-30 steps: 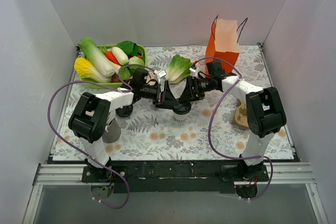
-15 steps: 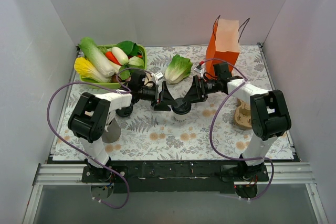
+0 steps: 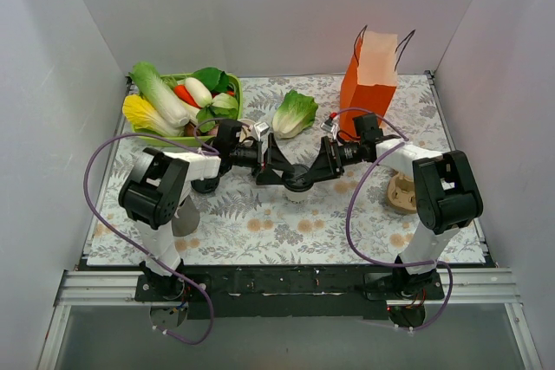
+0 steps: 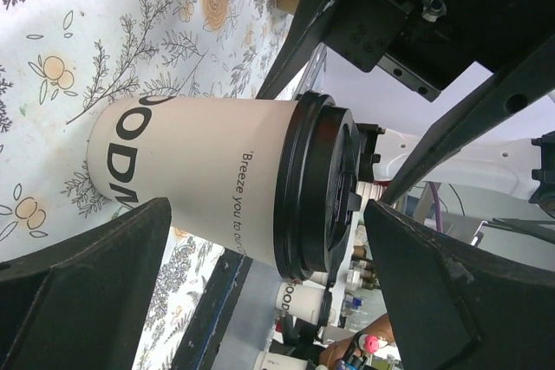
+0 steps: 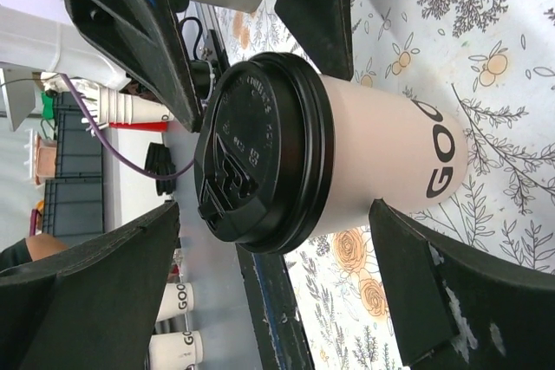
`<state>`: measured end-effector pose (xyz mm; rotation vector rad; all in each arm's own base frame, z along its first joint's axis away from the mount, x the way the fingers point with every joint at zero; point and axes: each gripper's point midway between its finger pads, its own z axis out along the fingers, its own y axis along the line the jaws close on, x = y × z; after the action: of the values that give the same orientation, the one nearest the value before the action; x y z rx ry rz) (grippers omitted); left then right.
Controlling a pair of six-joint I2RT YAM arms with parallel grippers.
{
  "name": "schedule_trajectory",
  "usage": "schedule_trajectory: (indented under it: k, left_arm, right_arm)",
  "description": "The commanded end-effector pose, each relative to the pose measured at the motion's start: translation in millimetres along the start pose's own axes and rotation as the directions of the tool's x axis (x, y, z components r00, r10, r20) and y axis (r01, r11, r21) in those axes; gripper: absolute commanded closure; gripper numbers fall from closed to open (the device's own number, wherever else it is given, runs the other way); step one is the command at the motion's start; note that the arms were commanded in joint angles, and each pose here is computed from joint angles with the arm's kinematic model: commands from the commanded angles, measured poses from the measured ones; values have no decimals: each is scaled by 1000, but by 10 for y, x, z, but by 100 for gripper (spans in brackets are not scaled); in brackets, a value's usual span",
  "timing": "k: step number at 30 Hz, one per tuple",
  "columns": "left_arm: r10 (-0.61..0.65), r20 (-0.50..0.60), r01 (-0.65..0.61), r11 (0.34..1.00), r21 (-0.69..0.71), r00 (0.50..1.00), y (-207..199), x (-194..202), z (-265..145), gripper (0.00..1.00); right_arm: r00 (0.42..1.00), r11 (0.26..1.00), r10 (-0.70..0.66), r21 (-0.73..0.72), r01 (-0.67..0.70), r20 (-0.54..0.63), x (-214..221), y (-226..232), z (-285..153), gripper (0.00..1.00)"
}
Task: Pack the takeout coffee
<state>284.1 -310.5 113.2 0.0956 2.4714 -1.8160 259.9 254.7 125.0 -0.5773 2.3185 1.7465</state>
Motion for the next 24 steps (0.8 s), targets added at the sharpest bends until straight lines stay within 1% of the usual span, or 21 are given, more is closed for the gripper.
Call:
schedule_trajectory:
  k: [1,4,10,17,18,24]
  left_arm:
    - [-43,13,43,999,-10,999,70,-5,-4,6]
    - [-76,17,76,997,-21,997,163,29,5,6]
    - [-119,26,120,992,-43,993,306,84,19,6]
    - [-122,48,126,988,-88,991,379,33,29,7]
    - [-106,50,110,989,-94,993,379,6,39,7]
    - [-138,80,149,975,-166,987,542,-17,37,9]
  right_arm:
    - [997,997,-72,-29,72,7,33,90,-19,2]
    - [998,998,-64,-25,64,10,74,38,-4,3]
    - [1000,1000,-27,-11,27,7,140,-69,26,8]
    - [1000,1000,-6,11,5,19,90,-158,55,11]
    - [1000,1000,-4,17,4,20,82,-172,57,11]
    - [999,995,46,87,-46,5,162,-338,64,15]
